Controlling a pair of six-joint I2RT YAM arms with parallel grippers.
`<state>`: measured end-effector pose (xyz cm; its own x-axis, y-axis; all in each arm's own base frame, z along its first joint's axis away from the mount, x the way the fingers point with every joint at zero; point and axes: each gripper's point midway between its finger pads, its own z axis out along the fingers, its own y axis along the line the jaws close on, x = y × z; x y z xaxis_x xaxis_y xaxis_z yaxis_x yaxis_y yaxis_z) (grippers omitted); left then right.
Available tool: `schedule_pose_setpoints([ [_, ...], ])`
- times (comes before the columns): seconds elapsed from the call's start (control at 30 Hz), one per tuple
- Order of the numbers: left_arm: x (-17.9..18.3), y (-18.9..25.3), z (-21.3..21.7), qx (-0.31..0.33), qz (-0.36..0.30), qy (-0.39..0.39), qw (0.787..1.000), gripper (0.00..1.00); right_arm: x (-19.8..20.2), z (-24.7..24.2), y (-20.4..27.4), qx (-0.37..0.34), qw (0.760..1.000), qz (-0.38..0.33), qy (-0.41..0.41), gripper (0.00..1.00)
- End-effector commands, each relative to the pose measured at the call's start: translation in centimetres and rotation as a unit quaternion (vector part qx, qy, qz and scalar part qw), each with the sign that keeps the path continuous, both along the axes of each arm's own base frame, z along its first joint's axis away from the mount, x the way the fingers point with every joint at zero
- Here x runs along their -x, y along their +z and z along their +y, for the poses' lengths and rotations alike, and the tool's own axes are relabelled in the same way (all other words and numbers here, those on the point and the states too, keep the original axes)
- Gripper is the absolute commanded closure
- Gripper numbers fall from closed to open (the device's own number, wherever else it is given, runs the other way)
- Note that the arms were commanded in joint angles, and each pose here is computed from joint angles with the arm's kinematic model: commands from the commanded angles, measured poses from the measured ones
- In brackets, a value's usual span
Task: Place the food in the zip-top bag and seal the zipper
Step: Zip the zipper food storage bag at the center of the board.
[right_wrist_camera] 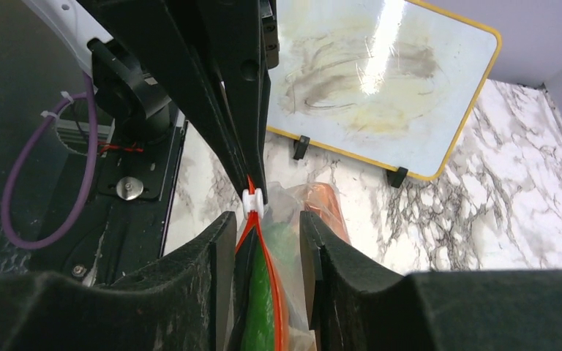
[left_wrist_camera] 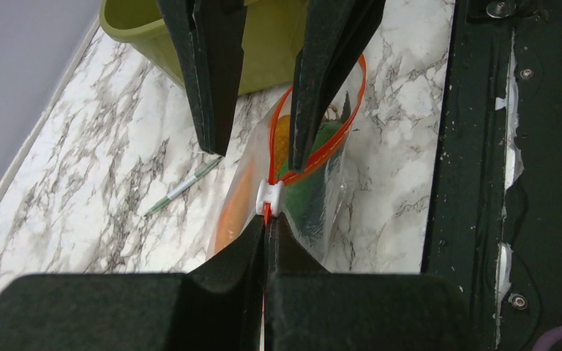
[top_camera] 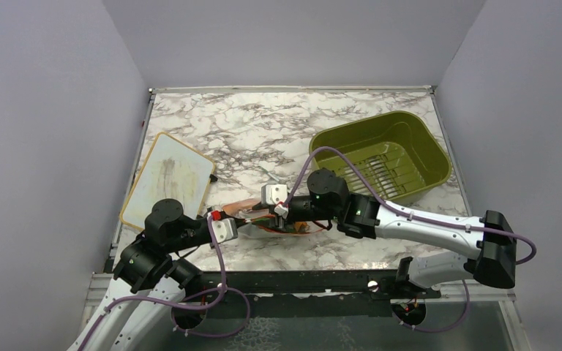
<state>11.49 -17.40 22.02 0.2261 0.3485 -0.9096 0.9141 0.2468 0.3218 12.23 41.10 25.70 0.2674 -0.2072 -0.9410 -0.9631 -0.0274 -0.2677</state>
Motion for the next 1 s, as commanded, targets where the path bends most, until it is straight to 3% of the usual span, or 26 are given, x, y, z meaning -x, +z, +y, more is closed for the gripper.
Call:
schedule_pose_setpoints([
  [0.0, 0.4, 2.9, -0.6, 0.035, -0.031, -0.019, 0.999, 1.0, 0.8, 1.3, 0.4, -0.02, 0.999, -0.019, 0.029, 0.64],
  [0.5, 0.4, 2.6, -0.8, 0.037, -0.023, -0.022, 0.999, 1.0, 1.8, 2.5, -0.9, -0.013, 0.999, -0.007, 0.033, 0.78],
  [0.7, 0.4, 2.4, -0.8, 0.036, -0.021, -0.023, 0.999, 1.0, 1.5, 2.2, -0.6, -0.017, 0.999, -0.017, 0.021, 0.99],
  [0.97, 0.8, 3.0, -0.8, 0.042, -0.034, -0.029, 0.998, 1.0, 1.2, 0.4, -1.4, -0.01, 1.0, -0.025, 0.0, 0.99],
])
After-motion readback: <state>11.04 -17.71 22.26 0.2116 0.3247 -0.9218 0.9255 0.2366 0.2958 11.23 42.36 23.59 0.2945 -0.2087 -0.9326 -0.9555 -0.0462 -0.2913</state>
